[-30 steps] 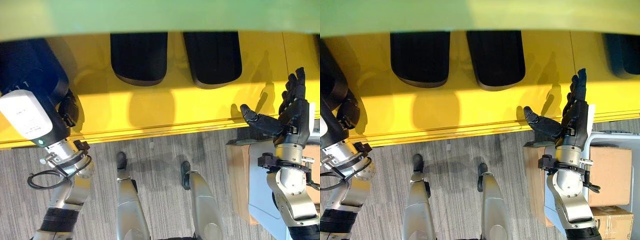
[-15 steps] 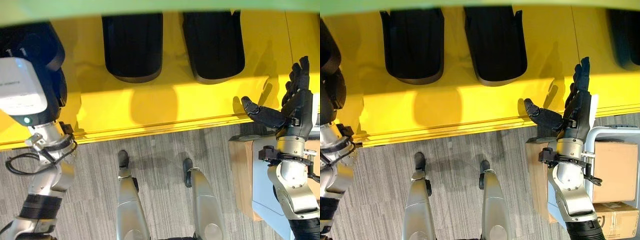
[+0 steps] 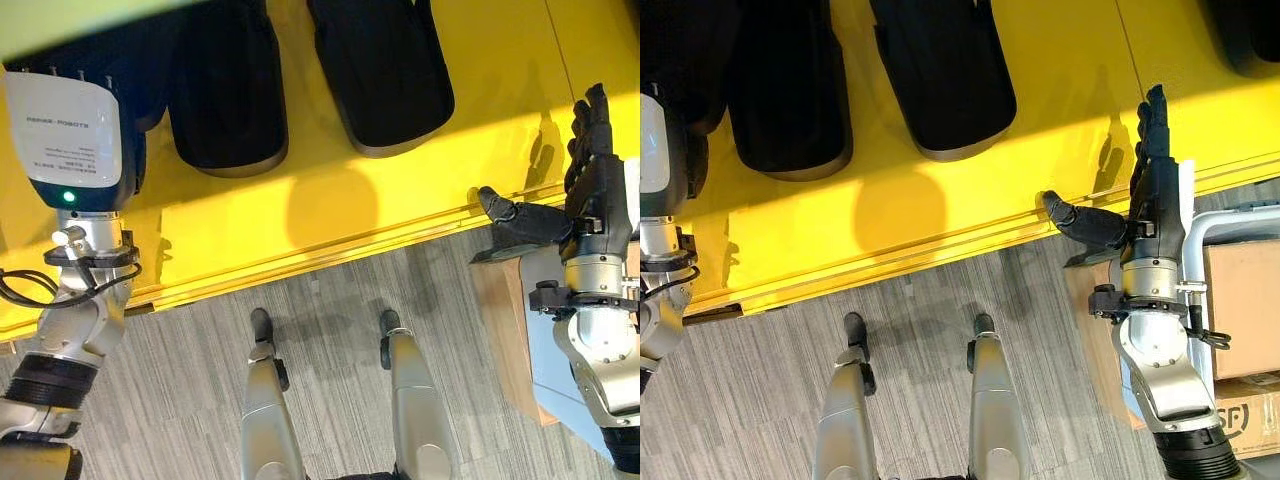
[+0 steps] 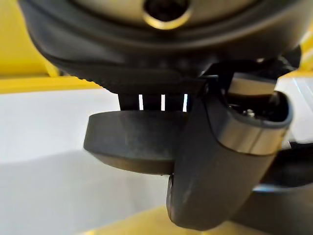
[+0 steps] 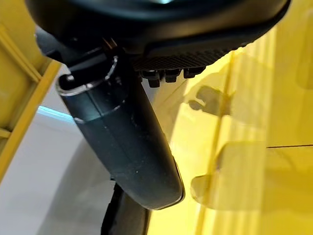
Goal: Move parts from the plastic box to the shelf.
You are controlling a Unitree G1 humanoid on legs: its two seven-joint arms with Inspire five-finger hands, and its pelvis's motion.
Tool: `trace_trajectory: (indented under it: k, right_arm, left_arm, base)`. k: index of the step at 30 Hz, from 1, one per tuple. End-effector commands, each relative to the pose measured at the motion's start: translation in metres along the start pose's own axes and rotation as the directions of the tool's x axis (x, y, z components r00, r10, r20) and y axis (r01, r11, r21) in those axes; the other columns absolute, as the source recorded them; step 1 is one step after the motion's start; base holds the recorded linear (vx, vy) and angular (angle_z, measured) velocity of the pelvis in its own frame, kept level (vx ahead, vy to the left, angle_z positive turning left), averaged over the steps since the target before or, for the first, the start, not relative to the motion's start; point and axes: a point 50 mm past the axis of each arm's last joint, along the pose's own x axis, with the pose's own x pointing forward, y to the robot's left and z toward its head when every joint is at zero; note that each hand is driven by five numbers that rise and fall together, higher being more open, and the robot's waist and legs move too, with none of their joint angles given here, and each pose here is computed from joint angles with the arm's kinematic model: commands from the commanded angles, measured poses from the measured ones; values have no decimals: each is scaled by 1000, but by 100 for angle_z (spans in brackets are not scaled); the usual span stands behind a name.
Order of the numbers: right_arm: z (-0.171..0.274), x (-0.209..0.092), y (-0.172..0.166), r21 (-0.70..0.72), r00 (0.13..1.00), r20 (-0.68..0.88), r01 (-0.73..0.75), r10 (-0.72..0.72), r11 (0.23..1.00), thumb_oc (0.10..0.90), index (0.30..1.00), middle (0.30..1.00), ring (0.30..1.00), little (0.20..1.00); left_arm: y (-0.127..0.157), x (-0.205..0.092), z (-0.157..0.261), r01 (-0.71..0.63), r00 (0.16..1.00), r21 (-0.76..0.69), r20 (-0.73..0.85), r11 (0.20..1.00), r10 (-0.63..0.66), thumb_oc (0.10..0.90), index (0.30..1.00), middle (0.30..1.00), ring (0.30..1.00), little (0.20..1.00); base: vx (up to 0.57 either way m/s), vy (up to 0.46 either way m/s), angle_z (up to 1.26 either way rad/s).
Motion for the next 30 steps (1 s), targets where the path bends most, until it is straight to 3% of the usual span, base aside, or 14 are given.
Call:
trace_trajectory:
  k: [1, 14, 20, 30]
  right_arm:
    - [40, 25, -19, 30, 969, 228, 88, -92, 996, 900, 1000, 1000, 1000, 1000]
    - [34, 17, -12, 59, 970, 204, 123, -132, 991, 900, 1000, 1000, 1000, 1000]
    - [32, 14, -10, 69, 968, 196, 143, -154, 987, 900, 1000, 1000, 1000, 1000]
    - [31, 18, -7, 91, 973, 176, 136, -151, 986, 900, 1000, 1000, 1000, 1000]
  left_arm:
    - [25, 25, -22, -204, 968, 41, -142, 978, 208, 400, 300, 300, 300, 300]
    - [16, -18, -35, -297, 825, -15, -507, 955, 249, 400, 300, 300, 300, 300]
    - [17, -29, -33, -371, 753, -39, -597, 928, 276, 400, 300, 300, 300, 300]
    - [12, -13, -20, -293, 852, -93, -477, 952, 215, 400, 300, 300, 300, 300]
  base:
    - [0, 0, 0]
    - [-9, -43, 0]
    - [-14, -54, 6]
    - [-8, -19, 1]
